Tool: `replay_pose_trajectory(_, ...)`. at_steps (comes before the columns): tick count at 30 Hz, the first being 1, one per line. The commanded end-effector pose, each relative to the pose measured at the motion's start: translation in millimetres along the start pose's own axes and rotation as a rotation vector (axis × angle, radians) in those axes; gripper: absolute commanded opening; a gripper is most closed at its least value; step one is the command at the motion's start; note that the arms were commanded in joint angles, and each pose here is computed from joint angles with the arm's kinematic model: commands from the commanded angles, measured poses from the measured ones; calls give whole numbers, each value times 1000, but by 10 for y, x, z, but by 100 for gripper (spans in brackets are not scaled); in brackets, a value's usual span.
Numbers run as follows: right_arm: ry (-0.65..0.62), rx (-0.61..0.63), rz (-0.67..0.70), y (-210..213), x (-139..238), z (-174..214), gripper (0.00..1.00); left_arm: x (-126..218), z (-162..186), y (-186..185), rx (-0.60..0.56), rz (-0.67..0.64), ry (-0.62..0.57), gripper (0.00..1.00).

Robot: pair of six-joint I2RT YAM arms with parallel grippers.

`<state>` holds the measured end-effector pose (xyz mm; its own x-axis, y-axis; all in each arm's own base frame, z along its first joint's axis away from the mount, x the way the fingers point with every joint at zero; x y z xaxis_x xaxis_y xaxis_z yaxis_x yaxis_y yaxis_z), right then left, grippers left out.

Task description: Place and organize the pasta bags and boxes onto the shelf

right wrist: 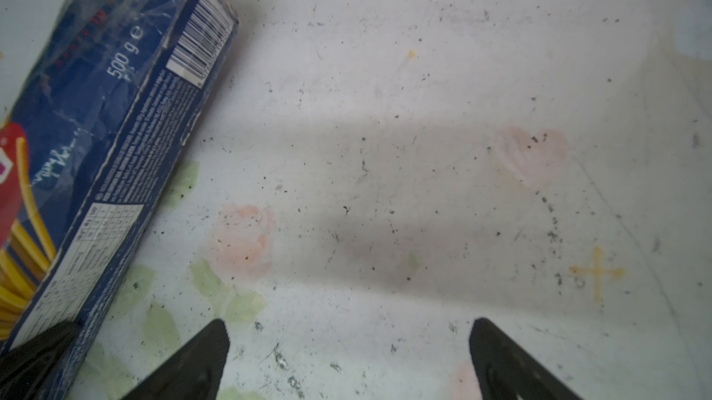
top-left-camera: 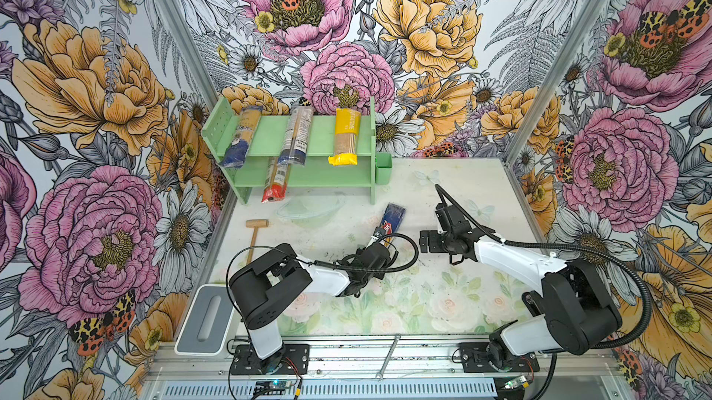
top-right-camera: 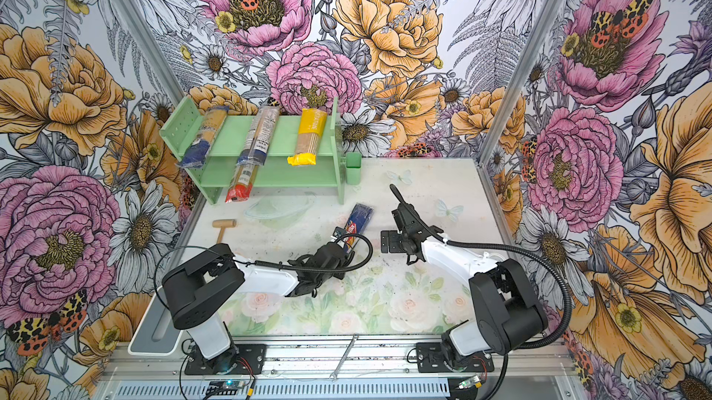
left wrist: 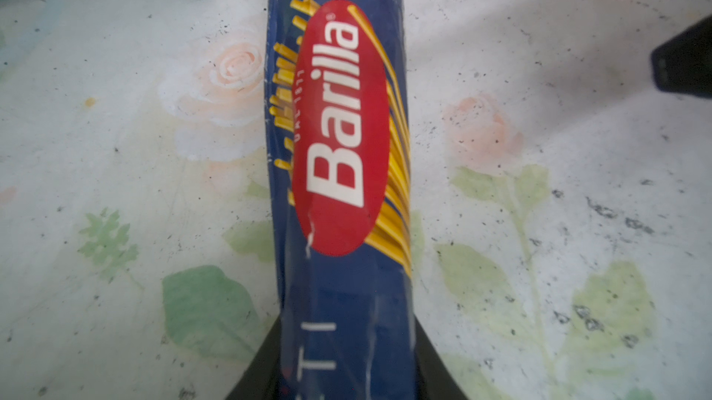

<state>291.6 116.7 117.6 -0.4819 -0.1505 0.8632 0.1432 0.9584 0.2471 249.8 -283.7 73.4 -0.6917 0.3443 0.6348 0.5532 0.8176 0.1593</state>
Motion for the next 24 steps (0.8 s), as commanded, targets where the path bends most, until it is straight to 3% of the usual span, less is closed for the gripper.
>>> replay_pose_trajectory(1,-67,10,-24,30,150,-124,100,-33,230,-40,-19,26,70,5)
replay_pose_trajectory(2,-72,10,-27,31,168,-132,99,-29,244,-24,-10,13,74,0)
replay_pose_trajectory(15,-73,14,-42,41,192,-140,99,380,295,255,169,-97,-26,0)
replay_pose_trajectory(24,-71,24,-40,55,168,-165,99,632,334,344,224,-85,5,0)
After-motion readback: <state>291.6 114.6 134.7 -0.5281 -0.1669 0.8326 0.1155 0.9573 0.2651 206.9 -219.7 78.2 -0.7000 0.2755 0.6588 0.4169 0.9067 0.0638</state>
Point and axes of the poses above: each gripper's point midway between its finger pads, its own x axis back along the fingers, its own y axis along the line the jaws close on, z = x × y, the point moved 6 cm from there along x, back along the fingers, and after that the axes turned 14 degrees about -x, right-handed, at the moved point
